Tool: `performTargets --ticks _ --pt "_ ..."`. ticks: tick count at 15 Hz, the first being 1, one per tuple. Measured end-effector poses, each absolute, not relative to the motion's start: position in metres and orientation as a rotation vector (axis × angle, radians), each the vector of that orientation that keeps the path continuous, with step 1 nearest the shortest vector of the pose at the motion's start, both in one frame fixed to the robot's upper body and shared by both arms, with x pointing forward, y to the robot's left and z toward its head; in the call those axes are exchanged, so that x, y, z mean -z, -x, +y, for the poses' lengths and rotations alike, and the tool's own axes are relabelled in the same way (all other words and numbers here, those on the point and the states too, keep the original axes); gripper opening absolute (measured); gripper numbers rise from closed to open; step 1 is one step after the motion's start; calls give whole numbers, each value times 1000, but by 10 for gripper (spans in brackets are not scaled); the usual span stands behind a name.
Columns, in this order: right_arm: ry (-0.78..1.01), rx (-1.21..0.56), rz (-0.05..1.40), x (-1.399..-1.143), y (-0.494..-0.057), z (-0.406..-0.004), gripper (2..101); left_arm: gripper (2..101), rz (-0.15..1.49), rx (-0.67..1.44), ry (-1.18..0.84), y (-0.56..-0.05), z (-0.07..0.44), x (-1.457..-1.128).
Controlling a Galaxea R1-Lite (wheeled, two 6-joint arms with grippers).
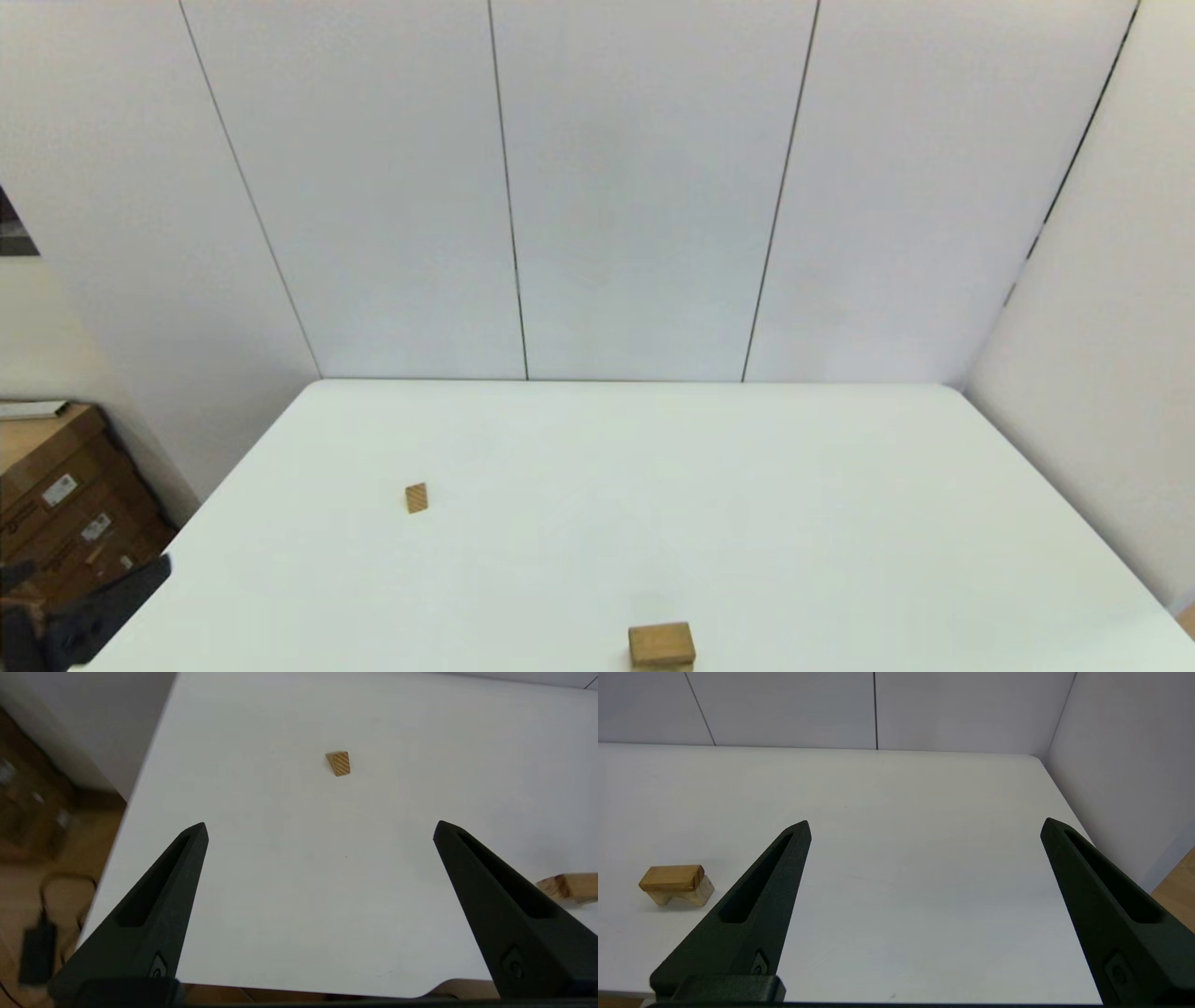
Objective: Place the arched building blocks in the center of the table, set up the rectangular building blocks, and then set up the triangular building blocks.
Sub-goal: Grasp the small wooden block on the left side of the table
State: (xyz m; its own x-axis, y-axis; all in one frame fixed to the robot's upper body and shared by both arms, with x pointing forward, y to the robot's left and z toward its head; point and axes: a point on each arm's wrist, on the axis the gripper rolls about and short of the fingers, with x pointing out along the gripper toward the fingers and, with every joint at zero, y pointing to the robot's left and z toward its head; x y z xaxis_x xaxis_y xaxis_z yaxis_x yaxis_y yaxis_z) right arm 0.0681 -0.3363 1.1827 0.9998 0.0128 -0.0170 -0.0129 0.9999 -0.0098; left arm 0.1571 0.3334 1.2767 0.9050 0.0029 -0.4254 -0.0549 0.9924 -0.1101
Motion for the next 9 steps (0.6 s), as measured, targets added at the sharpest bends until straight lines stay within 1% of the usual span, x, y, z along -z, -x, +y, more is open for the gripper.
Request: performTargets --ticks 2,4,6,9 --pt "10 -13 17 -1183 -68 -336 974 978 578 -34 208 -217 329 -1288" --pt "10 -13 17 -1183 -68 -336 974 978 705 -33 285 -277 315 -1282" --pt "10 -13 17 -1183 -68 -336 974 978 816 -35 334 -330 296 -1264" --pt "10 -13 17 -1183 -68 -336 974 978 944 -56 384 -398 265 -1222"
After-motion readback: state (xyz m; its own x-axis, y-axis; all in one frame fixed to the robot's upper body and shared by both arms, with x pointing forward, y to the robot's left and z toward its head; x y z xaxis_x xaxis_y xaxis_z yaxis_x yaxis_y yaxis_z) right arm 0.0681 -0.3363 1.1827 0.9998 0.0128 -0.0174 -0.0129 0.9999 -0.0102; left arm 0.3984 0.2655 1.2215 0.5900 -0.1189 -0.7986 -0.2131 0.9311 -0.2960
